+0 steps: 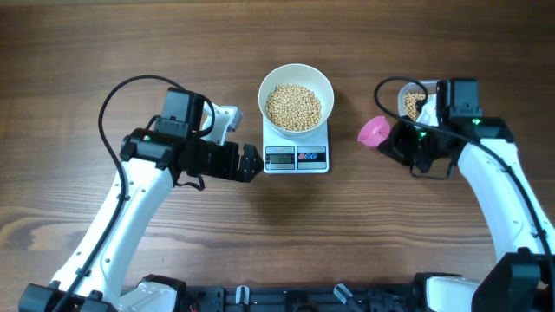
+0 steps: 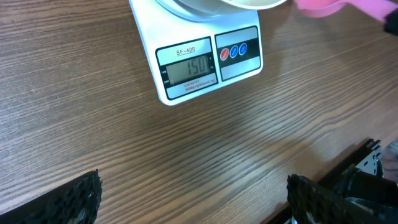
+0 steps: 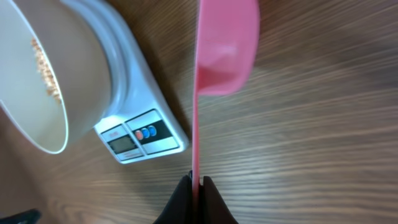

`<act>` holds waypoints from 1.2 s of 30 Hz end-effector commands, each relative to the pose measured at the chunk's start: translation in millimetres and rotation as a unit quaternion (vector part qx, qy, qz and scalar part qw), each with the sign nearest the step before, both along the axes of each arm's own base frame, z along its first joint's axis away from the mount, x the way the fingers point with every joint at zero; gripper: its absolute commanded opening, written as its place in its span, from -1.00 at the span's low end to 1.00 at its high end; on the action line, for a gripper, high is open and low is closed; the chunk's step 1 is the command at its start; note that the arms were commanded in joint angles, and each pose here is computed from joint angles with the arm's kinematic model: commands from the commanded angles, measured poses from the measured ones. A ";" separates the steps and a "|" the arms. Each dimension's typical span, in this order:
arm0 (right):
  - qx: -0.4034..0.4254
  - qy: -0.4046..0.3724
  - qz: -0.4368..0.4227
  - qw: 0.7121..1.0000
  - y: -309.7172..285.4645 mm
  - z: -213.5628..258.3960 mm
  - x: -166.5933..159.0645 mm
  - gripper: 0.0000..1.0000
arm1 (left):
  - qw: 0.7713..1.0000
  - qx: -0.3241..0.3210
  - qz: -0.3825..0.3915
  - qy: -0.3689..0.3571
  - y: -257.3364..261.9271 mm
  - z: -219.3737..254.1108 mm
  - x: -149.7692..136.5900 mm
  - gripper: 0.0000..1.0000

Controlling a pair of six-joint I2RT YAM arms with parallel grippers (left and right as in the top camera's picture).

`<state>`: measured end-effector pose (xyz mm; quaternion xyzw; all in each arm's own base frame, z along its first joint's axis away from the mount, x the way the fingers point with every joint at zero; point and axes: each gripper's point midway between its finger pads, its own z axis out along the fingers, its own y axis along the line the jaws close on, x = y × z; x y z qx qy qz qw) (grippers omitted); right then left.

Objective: Scoop item into bowl and weigh 150g on scale

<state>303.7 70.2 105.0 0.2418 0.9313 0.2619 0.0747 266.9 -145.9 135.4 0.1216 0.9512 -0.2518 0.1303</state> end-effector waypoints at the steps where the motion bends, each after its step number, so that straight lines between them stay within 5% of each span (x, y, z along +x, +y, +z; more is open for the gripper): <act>1: 0.056 0.016 -0.008 0.998 16.1 -3.2 -4.3 -0.91 | 1.000 0.002 -0.010 -0.009 -1.8 2.3 3.5 1.00; 11: 0.035 0.023 -0.016 0.999 9.7 -8.2 -6.5 -0.91 | 1.000 0.002 -0.010 -0.009 -1.8 2.3 3.5 1.00; 17: 0.022 0.029 -0.020 0.999 5.5 -11.2 -8.3 -0.16 | 1.000 0.002 -0.010 -0.009 -1.8 2.3 3.5 1.00; 20: 0.020 0.030 -0.021 0.999 5.0 -11.5 -8.6 0.01 | 1.000 0.002 -0.010 -0.009 -1.8 2.4 3.6 1.00; 36: -0.024 -0.003 -0.027 0.999 -9.0 13.3 -3.2 0.10 | 1.000 0.002 -0.010 -0.009 -1.8 2.3 3.5 1.00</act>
